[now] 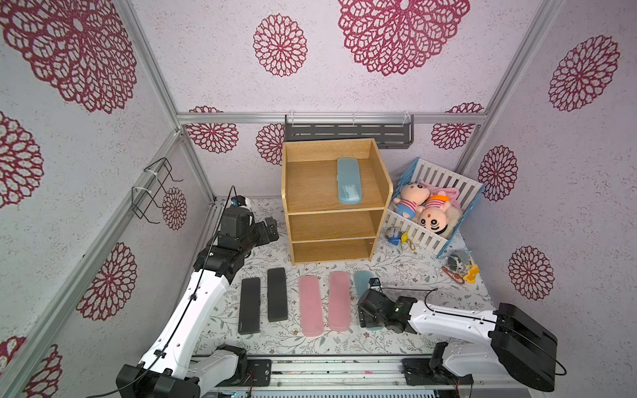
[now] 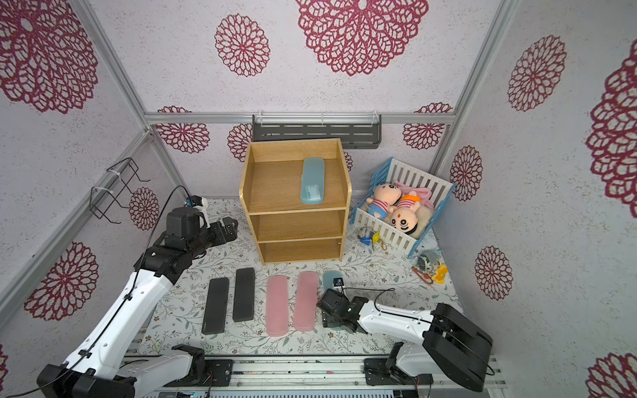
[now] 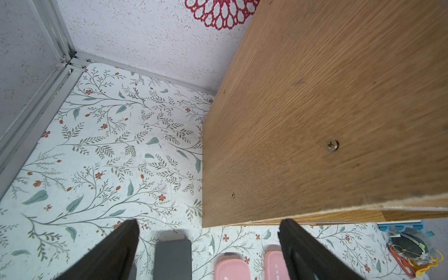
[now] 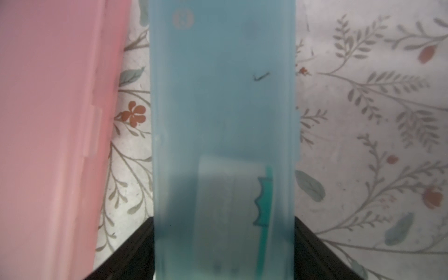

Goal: Place the pencil cases on the shelf according to color
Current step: Pick up the pencil case from the center of the board, then place the pencil case on the shelf.

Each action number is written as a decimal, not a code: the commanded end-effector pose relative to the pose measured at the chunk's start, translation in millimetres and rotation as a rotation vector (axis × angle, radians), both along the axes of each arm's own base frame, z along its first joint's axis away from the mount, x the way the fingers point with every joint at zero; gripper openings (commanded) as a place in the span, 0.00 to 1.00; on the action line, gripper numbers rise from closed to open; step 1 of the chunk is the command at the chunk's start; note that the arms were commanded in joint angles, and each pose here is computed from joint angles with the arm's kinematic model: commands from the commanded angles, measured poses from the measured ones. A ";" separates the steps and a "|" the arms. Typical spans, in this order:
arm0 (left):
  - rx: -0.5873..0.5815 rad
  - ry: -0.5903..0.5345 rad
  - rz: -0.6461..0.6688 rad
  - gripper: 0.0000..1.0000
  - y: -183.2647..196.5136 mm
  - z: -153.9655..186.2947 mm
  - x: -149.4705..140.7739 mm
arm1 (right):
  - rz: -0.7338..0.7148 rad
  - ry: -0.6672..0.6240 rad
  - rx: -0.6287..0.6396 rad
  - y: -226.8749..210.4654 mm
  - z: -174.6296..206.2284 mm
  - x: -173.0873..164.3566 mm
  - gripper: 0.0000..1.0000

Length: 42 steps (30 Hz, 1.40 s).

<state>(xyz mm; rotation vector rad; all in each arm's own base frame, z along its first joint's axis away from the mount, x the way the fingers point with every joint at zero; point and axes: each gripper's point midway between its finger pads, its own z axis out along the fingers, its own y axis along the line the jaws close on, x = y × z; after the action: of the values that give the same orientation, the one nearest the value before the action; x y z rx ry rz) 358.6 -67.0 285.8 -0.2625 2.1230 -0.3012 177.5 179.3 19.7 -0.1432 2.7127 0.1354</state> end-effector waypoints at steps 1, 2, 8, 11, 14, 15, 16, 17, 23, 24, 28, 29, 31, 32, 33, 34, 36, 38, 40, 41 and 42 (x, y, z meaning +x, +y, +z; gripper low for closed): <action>0.014 -0.010 0.016 0.97 5.6 4.7 0.2 | -0.018 -0.006 0.021 -1.6 3.8 -6.5 0.75; 0.015 -0.011 0.018 0.97 6.1 5.1 -0.1 | -0.023 -0.018 0.026 -2.1 8.7 -5.8 0.73; 0.026 -0.018 0.036 0.97 10.2 7.5 -1.8 | -0.017 -0.127 0.118 5.4 61.9 0.6 0.68; 0.001 -0.048 0.047 0.97 10.5 16.9 -3.2 | 0.011 -0.201 0.196 18.6 103.6 4.6 0.67; -0.033 -0.118 0.020 0.97 4.3 34.2 2.2 | 0.066 -0.287 0.297 41.3 153.7 9.4 0.68; -0.035 -0.137 0.007 0.97 2.0 39.4 5.1 | 0.098 -0.309 0.343 52.6 172.3 11.6 0.69; -0.034 -0.146 0.010 0.97 3.2 42.8 8.3 | 0.138 -0.341 0.395 67.2 192.8 14.0 0.69; -0.037 -0.154 0.017 0.97 5.0 47.0 11.5 | 0.164 -0.368 0.436 79.4 210.3 16.2 0.68; -0.094 -0.217 0.075 0.97 23.8 78.7 29.5 | 0.251 -0.507 0.513 129.6 286.2 37.8 0.69; -0.102 -0.227 0.082 0.97 26.1 79.6 31.5 | 0.260 -0.532 0.505 135.4 296.5 42.9 0.69; -0.109 -0.206 0.084 0.97 30.0 67.2 35.0 | 0.227 -0.641 0.446 149.2 340.9 71.2 0.71; -0.106 -0.199 0.086 0.97 31.1 63.4 34.6 | 0.217 -0.667 0.433 152.5 351.7 79.1 0.71; -0.111 -0.185 0.090 0.97 32.7 59.4 31.7 | 0.196 -0.710 0.390 160.7 369.3 100.4 0.72; -0.105 -0.183 0.087 0.97 32.7 58.6 30.8 | 0.170 -0.723 0.372 161.0 377.5 111.5 0.72; -0.103 -0.184 0.085 0.97 32.9 58.1 29.1 | 0.151 -0.726 0.351 165.0 381.4 127.0 0.72; -0.109 -0.186 0.084 0.97 32.4 57.6 28.0 | 0.138 -0.722 0.326 167.4 382.8 142.4 0.72; -0.121 -0.180 0.070 0.97 29.0 54.7 26.9 | 0.104 -0.715 0.283 171.2 383.8 169.6 0.72; -0.128 -0.174 0.056 0.97 26.4 53.0 27.0 | 0.091 -0.708 0.246 179.0 379.9 191.3 0.72; -0.131 -0.169 0.046 0.97 24.3 52.1 28.0 | 0.079 -0.702 0.221 187.2 375.1 208.2 0.71; -0.132 -0.165 0.043 0.97 23.8 51.9 28.1 | 0.072 -0.702 0.214 190.4 373.1 215.6 0.72; -0.131 -0.165 0.047 0.97 24.6 51.9 28.5 | 0.062 -0.701 0.210 192.7 371.6 222.7 0.71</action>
<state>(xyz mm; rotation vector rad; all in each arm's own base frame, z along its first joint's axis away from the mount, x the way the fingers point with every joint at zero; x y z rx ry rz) 386.7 -40.7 330.3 -0.3624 1.9537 -0.3961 392.1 380.4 393.6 -0.1599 1.9641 0.4139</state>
